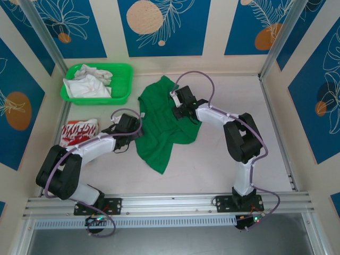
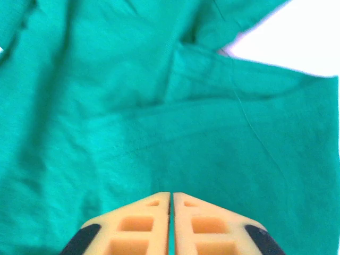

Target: Fold and stack the t-shirts

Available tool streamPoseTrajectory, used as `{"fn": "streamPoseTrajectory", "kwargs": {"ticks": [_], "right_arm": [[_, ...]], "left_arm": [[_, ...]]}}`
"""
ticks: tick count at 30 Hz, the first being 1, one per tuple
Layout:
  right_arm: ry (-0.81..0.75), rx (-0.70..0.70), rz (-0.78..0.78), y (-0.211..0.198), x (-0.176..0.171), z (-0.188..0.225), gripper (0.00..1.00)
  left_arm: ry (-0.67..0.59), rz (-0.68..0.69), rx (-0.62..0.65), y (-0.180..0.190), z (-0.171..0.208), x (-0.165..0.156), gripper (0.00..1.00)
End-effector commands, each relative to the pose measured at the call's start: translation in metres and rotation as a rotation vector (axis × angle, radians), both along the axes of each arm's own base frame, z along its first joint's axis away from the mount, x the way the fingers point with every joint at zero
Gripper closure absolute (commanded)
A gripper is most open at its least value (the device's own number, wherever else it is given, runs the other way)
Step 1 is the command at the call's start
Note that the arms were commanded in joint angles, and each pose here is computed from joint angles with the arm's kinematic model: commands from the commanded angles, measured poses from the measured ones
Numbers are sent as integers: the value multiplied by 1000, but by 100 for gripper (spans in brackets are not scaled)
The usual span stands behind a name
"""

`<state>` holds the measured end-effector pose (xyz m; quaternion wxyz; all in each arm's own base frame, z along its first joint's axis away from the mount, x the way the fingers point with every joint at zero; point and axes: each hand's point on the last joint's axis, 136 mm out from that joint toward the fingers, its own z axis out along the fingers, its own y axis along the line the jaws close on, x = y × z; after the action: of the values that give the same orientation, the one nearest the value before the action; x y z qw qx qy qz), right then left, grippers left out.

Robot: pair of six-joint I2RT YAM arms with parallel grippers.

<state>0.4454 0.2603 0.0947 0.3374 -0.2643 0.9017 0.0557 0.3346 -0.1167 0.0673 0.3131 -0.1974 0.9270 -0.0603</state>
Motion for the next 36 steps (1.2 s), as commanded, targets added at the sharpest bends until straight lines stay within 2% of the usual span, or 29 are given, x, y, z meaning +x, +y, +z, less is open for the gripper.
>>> {"fn": "streamPoseTrajectory", "kwargs": {"ticks": [1, 6, 7, 8, 9, 11, 17, 21, 24, 25, 26, 27, 28, 36], "right_arm": [[-24, 3, 84, 23, -9, 4, 100], [-42, 10, 13, 3, -3, 14, 100], [-42, 21, 32, 3, -5, 16, 85], [-38, 24, 62, 5, -7, 16, 58], [-31, 16, 82, 7, -9, 14, 45], [-22, -7, 111, 12, -12, 7, 41], [52, -15, 121, 25, -11, -23, 38], [92, -32, 102, 27, -6, -43, 39], [114, -47, 97, 26, -3, -53, 46], [116, -48, 96, 27, -2, -54, 56], [113, -49, 94, 26, -1, -54, 79], [109, -51, 87, 24, -1, -51, 97], [95, -50, 81, 22, 0, -45, 100], [-74, 55, -8, -10, -2, 20, 100]], "left_arm": [[4, 9, 1, 2, -3, -2, 0], [10, 11, 5, 4, -4, -4, 0], [11, 9, 5, 3, -5, -4, 0], [10, 10, 4, 3, -5, -4, 0], [9, 9, 2, 3, -5, -3, 0], [9, 6, -3, 1, -6, -2, 0], [11, 1, -11, 0, -4, -2, 0], [10, 0, 0, 2, -3, -3, 0], [12, -2, 0, 2, -3, -4, 0], [13, -1, -1, 1, -3, -4, 0], [11, -1, -3, 1, -3, -3, 0], [12, -3, -2, 1, -3, -3, 0], [13, -4, -3, 1, -4, -4, 0], [3, -4, 7, 2, -1, -3, 0]]}}
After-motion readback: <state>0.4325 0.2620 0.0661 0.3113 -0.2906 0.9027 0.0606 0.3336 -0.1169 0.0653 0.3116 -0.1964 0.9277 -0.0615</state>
